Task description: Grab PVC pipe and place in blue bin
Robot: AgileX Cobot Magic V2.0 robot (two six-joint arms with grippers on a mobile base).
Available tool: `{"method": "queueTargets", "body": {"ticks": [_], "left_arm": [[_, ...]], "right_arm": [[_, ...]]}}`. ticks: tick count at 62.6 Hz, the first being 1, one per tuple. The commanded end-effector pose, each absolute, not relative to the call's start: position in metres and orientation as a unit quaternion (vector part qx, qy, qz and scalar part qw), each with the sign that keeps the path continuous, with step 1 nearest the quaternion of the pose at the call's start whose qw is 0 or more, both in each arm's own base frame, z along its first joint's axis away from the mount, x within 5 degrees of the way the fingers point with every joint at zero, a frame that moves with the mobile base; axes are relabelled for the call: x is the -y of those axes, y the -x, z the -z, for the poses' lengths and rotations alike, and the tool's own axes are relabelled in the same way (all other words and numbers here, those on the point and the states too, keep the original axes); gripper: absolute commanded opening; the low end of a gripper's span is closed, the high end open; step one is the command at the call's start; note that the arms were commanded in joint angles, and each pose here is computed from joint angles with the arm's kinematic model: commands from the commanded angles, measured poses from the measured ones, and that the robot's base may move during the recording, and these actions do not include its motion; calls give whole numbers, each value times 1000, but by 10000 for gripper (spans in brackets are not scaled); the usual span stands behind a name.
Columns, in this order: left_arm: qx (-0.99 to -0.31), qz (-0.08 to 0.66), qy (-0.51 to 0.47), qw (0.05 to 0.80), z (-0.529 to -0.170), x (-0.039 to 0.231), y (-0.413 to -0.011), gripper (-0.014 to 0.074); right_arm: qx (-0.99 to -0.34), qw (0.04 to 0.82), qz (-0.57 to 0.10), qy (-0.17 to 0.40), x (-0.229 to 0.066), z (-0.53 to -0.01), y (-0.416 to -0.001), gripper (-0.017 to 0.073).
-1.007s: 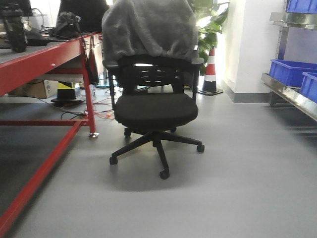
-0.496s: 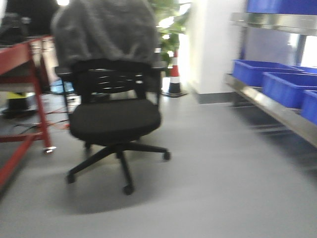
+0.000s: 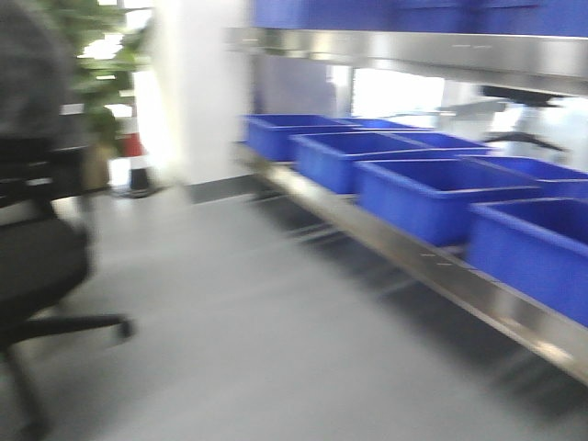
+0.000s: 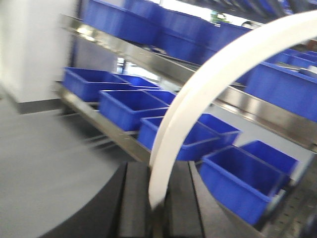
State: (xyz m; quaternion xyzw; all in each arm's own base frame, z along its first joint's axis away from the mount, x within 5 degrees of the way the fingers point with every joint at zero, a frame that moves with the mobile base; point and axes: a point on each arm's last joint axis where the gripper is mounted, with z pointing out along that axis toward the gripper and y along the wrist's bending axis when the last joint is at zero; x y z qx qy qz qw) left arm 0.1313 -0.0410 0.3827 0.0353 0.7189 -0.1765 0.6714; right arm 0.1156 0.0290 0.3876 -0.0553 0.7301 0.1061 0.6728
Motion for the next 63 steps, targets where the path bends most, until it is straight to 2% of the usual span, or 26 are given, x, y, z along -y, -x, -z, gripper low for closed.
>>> {"method": "queueTargets", "body": {"ticks": [1, 63], "left_arm": [[-710, 183, -35, 679, -385, 42, -130, -111], [-710, 183, -35, 679, -385, 42, -130, -111]], "right_arm": [[-720, 684, -104, 60, -29, -390, -115, -168], [-720, 684, -104, 60, -29, -390, -115, -168]]}}
